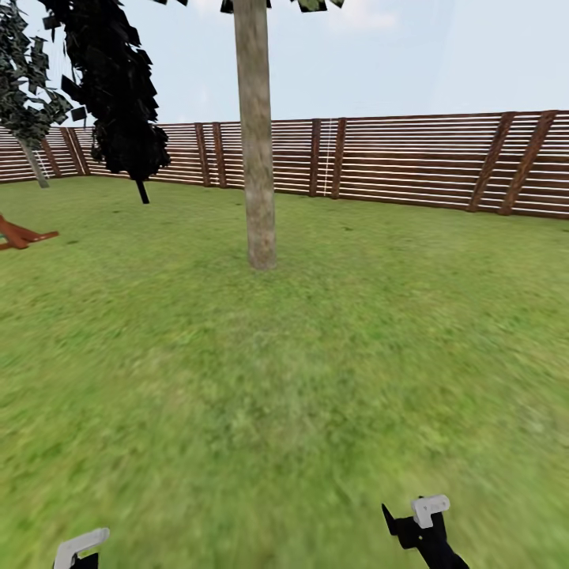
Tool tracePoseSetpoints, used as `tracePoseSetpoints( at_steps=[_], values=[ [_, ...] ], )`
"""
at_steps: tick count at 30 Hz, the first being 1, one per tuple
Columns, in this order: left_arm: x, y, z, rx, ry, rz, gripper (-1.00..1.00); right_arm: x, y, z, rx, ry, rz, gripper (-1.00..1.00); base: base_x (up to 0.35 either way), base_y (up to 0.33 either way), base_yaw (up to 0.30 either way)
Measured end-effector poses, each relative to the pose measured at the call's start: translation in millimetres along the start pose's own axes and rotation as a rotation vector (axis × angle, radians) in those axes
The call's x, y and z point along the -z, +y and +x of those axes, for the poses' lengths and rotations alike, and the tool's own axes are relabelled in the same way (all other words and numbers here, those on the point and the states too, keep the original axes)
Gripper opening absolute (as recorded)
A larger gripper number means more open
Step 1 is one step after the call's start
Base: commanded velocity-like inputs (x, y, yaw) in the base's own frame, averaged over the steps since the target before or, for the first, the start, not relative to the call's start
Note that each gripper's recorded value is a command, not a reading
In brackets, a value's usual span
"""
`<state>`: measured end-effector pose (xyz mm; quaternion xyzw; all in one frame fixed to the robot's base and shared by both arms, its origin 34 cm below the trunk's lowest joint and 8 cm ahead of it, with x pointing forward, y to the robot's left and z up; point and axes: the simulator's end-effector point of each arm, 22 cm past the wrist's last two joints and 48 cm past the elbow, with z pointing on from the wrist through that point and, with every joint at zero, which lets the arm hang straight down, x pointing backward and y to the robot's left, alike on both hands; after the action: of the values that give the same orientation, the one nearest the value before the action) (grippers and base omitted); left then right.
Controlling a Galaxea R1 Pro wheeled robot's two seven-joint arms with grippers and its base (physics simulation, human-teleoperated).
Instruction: In the garden, pick up the pesticide atomizer on the floor and spray pesticide onto both trees until each tree trunk is fully covered.
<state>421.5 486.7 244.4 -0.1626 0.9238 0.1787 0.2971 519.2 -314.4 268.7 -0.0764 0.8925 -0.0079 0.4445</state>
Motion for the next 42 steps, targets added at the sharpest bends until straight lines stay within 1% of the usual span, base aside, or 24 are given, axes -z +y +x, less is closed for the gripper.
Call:
tracePoseSetpoints(
  at_steps=[26, 42],
  values=[
    [0.0, 0.0, 0.1, 0.000, 0.000, 0.000, -1.00, 0.0, 0.0, 0.1, 0.000, 0.000, 0.000, 1.00, 0.341, 0.000, 0.015],
    [1.6, 2.5, 7.4, -0.003, 0.010, -0.002, -1.00, -0.1, -0.1, -0.3, 0.000, -0.001, 0.000, 1.00, 0.341, 0.000, 0.000]
  ],
)
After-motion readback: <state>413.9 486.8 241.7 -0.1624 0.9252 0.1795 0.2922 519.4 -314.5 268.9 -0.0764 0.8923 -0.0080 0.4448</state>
